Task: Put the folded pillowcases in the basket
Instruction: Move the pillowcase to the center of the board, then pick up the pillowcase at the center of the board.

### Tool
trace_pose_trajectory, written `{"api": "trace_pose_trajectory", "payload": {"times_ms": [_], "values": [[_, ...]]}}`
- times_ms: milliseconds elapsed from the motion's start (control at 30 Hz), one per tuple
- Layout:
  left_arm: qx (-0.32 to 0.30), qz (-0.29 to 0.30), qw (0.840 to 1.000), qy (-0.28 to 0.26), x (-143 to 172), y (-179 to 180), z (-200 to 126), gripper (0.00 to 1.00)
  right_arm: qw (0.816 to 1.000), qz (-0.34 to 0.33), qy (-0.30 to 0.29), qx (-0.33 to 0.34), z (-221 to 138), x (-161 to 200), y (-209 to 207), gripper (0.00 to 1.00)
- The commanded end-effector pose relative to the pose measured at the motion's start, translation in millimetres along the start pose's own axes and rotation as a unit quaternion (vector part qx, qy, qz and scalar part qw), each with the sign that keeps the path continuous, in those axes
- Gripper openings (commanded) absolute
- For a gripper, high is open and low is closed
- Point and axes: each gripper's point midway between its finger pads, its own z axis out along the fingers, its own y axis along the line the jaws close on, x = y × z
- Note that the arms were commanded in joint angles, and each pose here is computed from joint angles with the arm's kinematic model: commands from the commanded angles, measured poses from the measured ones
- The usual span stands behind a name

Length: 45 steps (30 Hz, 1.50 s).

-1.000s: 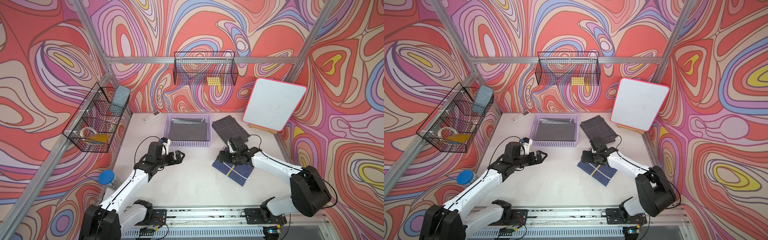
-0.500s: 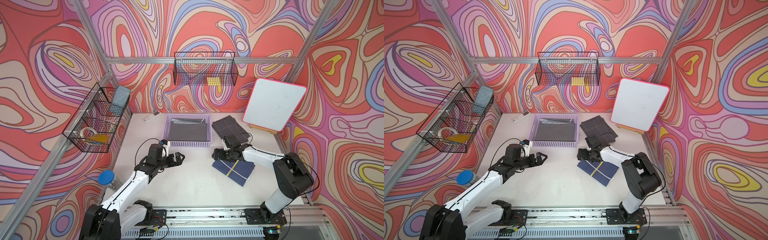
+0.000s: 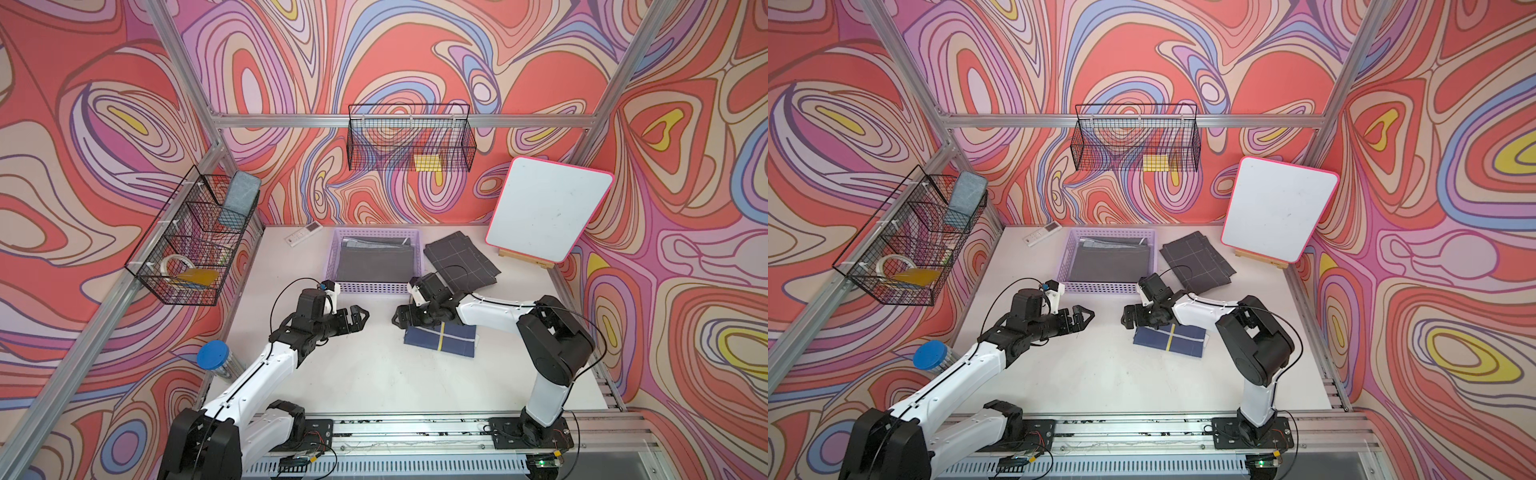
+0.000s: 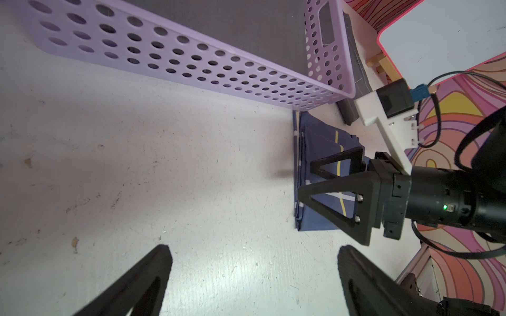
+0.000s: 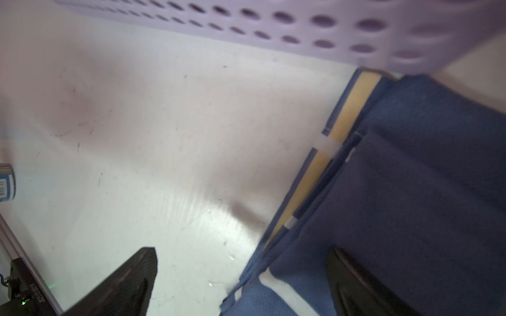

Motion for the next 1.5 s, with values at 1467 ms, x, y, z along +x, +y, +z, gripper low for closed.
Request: {"api": "trace_pose_trajectory", "payload": {"times_ms": [1467], "values": [[-0.14,-0.023,0.986,0.084,58.6,26.6,79.8,0.64,0.972,0.006,-0.149,0.181,-110.8,-0.3,-46.3,0.98]]}}
